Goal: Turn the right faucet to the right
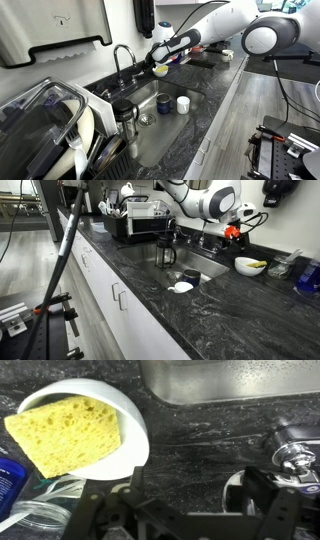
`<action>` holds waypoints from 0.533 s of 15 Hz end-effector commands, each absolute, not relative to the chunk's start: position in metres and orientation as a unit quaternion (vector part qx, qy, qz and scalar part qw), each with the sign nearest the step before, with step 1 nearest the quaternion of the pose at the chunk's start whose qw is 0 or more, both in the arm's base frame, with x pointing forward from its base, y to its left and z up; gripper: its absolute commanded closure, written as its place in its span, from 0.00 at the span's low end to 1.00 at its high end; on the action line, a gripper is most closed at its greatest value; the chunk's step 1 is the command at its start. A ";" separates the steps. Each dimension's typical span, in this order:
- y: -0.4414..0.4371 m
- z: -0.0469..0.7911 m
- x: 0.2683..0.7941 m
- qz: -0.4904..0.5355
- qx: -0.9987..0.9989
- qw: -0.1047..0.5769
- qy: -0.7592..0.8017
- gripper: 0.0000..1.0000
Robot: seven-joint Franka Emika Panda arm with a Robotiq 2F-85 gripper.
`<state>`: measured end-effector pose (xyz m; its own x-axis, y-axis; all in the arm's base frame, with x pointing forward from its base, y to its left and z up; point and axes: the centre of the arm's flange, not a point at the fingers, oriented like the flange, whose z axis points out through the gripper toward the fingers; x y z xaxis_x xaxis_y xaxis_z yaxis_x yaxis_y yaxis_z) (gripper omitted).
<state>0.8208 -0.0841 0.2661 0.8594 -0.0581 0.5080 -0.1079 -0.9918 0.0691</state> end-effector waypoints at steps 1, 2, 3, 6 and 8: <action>-0.080 0.264 0.834 0.290 0.954 0.056 -0.059 0.00; -0.077 0.267 0.834 0.266 0.961 0.047 -0.055 0.00; -0.076 0.273 0.833 0.240 0.969 0.041 -0.048 0.00; -0.074 0.293 0.833 0.201 0.977 0.051 -0.044 0.00; -0.074 0.305 0.833 0.148 0.987 0.044 -0.038 0.00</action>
